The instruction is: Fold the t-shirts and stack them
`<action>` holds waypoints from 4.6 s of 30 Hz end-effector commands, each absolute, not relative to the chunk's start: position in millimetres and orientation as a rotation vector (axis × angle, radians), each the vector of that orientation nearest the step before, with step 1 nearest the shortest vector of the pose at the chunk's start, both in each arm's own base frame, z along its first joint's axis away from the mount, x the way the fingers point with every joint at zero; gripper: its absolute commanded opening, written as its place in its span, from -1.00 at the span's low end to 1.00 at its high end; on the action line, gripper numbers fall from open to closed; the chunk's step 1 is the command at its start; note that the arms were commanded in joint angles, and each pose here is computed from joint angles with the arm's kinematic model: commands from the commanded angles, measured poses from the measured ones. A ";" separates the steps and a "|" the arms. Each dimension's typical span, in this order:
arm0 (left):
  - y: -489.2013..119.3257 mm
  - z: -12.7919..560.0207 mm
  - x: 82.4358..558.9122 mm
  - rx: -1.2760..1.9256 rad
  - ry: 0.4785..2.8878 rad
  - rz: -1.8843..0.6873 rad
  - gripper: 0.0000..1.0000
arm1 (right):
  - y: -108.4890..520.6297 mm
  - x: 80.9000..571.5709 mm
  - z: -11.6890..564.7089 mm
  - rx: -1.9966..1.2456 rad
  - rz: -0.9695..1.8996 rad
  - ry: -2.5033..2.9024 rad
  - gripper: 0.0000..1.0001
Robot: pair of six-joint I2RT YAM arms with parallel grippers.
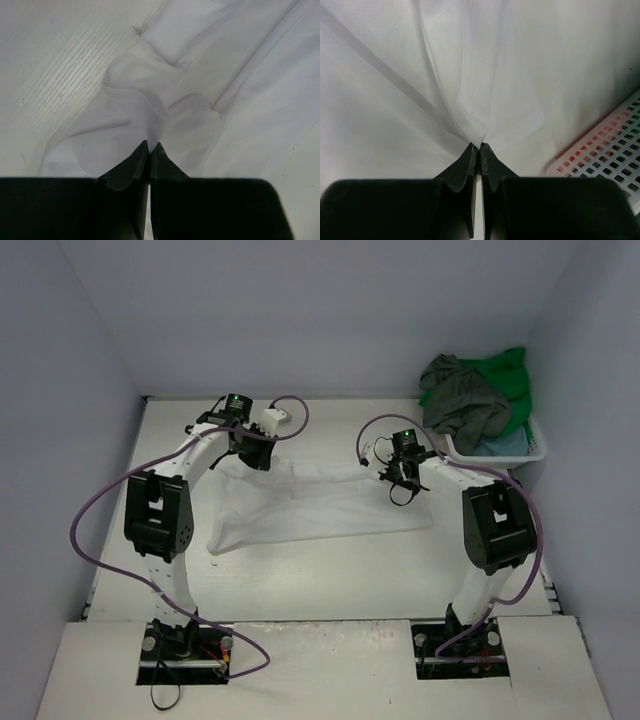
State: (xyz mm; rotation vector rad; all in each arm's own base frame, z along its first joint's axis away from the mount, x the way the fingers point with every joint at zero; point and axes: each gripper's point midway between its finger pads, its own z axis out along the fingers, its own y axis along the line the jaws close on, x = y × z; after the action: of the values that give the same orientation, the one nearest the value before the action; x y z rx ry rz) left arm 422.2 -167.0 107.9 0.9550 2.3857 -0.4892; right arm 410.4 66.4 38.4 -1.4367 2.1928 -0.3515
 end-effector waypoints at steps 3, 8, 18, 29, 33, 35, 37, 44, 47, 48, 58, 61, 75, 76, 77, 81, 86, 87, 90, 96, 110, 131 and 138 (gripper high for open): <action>-170.0 178.4 426.1 0.948 2.214 -0.438 -1.00 | 61.3 431.3 51.4 -1.365 -0.386 2.163 -1.00; -167.4 189.9 414.9 0.951 2.201 -0.437 -1.00 | 52.6 443.1 53.7 -1.342 -0.416 2.159 -1.00; -163.0 192.8 385.5 0.975 2.206 -0.468 -1.00 | 40.1 449.0 67.5 -1.329 -0.446 2.131 -1.00; -159.7 189.5 355.4 1.004 2.207 -0.505 -1.00 | 41.5 447.3 77.0 -1.331 -0.416 2.099 -1.00; -156.9 191.2 352.2 1.009 2.204 -0.493 -1.00 | 41.0 448.2 82.0 -1.327 -0.421 2.091 -1.00; -156.3 192.6 350.9 1.008 2.202 -0.490 -1.00 | 41.1 447.7 85.1 -1.329 -0.422 2.086 -1.00; -155.7 193.4 349.7 1.009 2.200 -0.487 -1.00 | 41.4 446.2 86.3 -1.333 -0.421 2.085 -1.00; -153.0 193.1 340.9 1.021 2.200 -0.484 -1.00 | 39.7 436.2 97.6 -1.361 -0.425 2.071 -1.00; -151.0 192.9 336.4 1.030 2.200 -0.478 -1.00 | 38.5 431.9 102.9 -1.365 -0.427 2.071 -1.00; -150.5 194.2 334.7 1.031 2.196 -0.476 -1.00 | 37.1 429.1 101.6 -1.369 -0.426 2.081 -1.00; -144.7 201.2 311.3 1.047 2.188 -0.476 -1.00 | 36.5 403.7 96.4 -1.401 -0.400 2.110 -1.00; -143.3 200.7 302.5 1.054 2.187 -0.483 -1.00 | 37.3 394.4 91.4 -1.419 -0.387 2.123 -1.00; -132.0 168.0 274.5 1.094 2.253 -0.477 -1.00 | 58.1 338.6 64.9 -1.543 -0.303 2.153 -1.00; -131.3 163.5 272.7 1.101 2.264 -0.480 -1.00 | 61.3 333.9 62.5 -1.562 -0.295 2.153 -1.00; -131.0 161.9 272.3 1.101 2.269 -0.480 -1.00 | 61.6 330.7 59.7 -1.575 -0.293 2.157 -1.00; -131.3 151.5 266.1 1.121 2.296 -0.505 -1.00 | 60.0 316.3 47.4 -1.622 -0.278 2.184 -1.00; -130.7 141.6 261.3 1.129 2.325 -0.523 -1.00 | 55.4 306.4 36.8 -1.656 -0.272 2.218 -1.00; -130.7 139.9 259.8 1.135 2.330 -0.525 -1.00 | 54.8 304.7 34.1 -1.666 -0.272 2.225 -1.00; -130.1 138.4 255.3 1.151 2.335 -0.535 -1.00 | 52.3 300.4 24.8 -1.690 -0.270 2.250 -1.00; -126.2 131.7 244.0 1.196 2.355 -0.540 -1.00 | 35.5 293.2 4.1 -1.731 -0.349 2.347 -0.94; -120.2 106.2 237.8 1.237 2.417 -0.528 -1.00 | 38.5 292.4 12.1 -1.681 -0.324 2.341 -0.42; -101.3 72.1 300.6 1.119 2.481 -0.182 -1.00 | 32.6 293.8 30.2 -1.606 -0.286 2.334 -0.69; -95.0 77.0 336.3 1.006 2.461 -0.045 -1.00 | 32.4 291.3 20.4 -1.605 -0.215 2.355 -0.73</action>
State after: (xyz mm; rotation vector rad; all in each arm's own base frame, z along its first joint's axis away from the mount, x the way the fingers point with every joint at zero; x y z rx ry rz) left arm 299.8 -94.5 52.9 1.1013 2.5452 -0.1494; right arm 294.2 32.5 17.6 -1.6078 2.3575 -0.2435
